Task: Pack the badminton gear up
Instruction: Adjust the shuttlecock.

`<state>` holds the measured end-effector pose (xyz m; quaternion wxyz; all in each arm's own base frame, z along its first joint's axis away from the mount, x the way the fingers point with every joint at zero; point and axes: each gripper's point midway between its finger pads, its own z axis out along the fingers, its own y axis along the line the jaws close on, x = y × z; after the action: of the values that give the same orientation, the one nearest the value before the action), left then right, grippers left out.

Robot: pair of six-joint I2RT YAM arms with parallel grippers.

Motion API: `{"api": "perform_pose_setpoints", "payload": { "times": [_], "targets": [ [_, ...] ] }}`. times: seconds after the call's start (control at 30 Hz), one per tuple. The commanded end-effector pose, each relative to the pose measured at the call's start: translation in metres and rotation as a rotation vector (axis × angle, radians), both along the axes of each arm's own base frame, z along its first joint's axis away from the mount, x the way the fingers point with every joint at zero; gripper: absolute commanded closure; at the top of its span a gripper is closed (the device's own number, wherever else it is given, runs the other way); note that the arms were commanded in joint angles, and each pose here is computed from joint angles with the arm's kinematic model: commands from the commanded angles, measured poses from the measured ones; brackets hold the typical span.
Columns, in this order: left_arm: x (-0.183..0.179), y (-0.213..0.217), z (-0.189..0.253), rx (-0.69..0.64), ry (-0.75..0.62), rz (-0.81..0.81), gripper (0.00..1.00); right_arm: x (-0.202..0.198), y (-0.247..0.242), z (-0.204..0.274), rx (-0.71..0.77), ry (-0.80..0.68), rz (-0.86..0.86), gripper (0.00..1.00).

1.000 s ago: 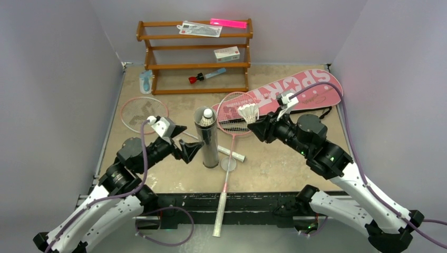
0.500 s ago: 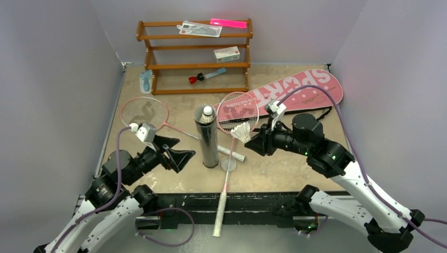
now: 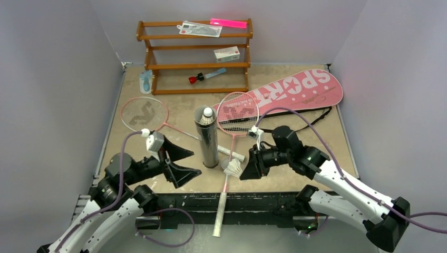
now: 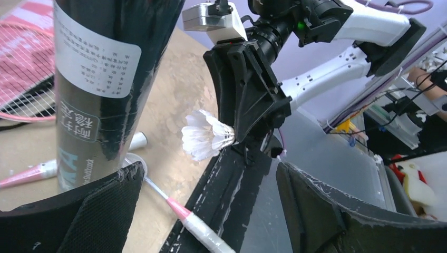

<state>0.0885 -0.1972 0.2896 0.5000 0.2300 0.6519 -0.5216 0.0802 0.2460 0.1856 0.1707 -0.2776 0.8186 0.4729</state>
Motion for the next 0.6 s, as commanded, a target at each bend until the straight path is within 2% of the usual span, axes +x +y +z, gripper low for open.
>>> {"api": "perform_pose_setpoints", "payload": {
  "times": [0.0, 0.2, 0.4, 0.57],
  "targets": [
    [-0.006, -0.019, -0.002, -0.013, 0.02, -0.12, 0.07, -0.018, 0.019, 0.019, 0.179, 0.086, 0.114, 0.78],
    [-0.013, -0.033, -0.014, -0.037, 0.057, -0.228, 0.09, -0.024, 0.027, 0.025, 0.244, 0.108, 0.16, 0.79],
    [-0.024, -0.038, -0.017, -0.032, 0.062, -0.314, 0.23, -0.028, 0.033, 0.036, 0.276, 0.098, 0.191, 0.78],
    [-0.028, -0.04, -0.013, -0.054, 0.056, -0.343, 0.29, -0.033, 0.039, 0.04, 0.282, 0.099, 0.215, 0.78]
  ]
}}
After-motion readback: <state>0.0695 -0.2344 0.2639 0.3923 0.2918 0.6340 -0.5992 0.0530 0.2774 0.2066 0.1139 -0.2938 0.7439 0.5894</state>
